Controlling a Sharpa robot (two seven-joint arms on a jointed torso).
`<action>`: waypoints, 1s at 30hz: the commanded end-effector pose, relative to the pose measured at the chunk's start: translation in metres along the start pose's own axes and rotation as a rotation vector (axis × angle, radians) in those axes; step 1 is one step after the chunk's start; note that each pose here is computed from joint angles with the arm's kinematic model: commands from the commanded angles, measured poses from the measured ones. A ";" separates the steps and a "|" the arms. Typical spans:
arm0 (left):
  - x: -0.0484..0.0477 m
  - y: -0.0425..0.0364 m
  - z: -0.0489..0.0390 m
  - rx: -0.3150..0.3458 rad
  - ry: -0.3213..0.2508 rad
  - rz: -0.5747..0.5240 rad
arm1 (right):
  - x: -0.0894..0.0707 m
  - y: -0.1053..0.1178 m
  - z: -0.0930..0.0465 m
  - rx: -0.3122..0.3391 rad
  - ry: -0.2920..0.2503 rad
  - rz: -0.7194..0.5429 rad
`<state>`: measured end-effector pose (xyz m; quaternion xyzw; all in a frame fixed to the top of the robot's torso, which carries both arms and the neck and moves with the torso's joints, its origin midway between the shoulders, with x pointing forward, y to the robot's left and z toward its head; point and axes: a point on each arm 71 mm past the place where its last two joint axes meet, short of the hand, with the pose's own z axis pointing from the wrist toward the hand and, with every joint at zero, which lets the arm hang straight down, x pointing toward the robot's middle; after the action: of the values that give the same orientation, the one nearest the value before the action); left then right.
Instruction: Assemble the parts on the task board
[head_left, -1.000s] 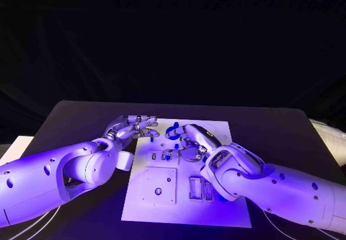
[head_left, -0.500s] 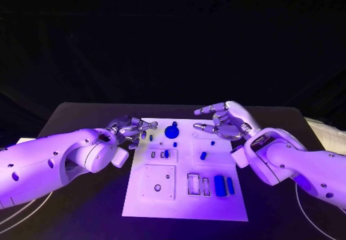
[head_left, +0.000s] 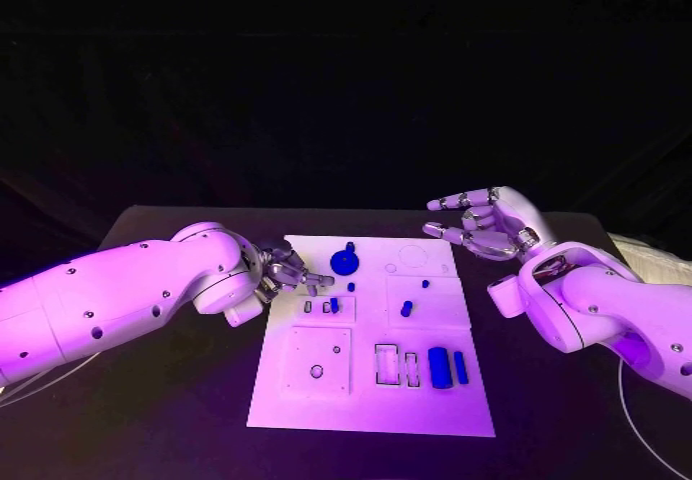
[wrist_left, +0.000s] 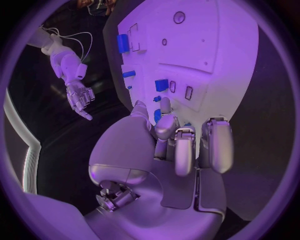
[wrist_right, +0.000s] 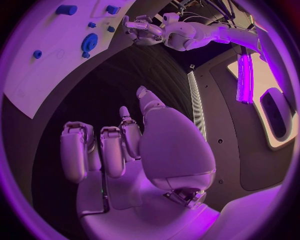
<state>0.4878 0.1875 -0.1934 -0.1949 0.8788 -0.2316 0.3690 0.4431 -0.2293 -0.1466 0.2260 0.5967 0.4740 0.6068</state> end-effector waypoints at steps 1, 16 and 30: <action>0.0035 -0.0016 0.0045 -0.076 0.032 0.142 | 0.000 -0.002 0.001 0.030 -0.003 -0.001; 0.0126 -0.0205 0.0215 -0.079 0.058 0.182 | 0.005 -0.003 0.002 0.047 0.006 -0.012; 0.0166 -0.0254 0.0264 -0.084 0.094 0.206 | 0.009 -0.004 0.003 0.056 0.023 -0.009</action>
<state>0.5018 0.1531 -0.2048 -0.1218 0.9132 -0.1687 0.3503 0.4461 -0.2240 -0.1529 0.2413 0.6123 0.4573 0.5981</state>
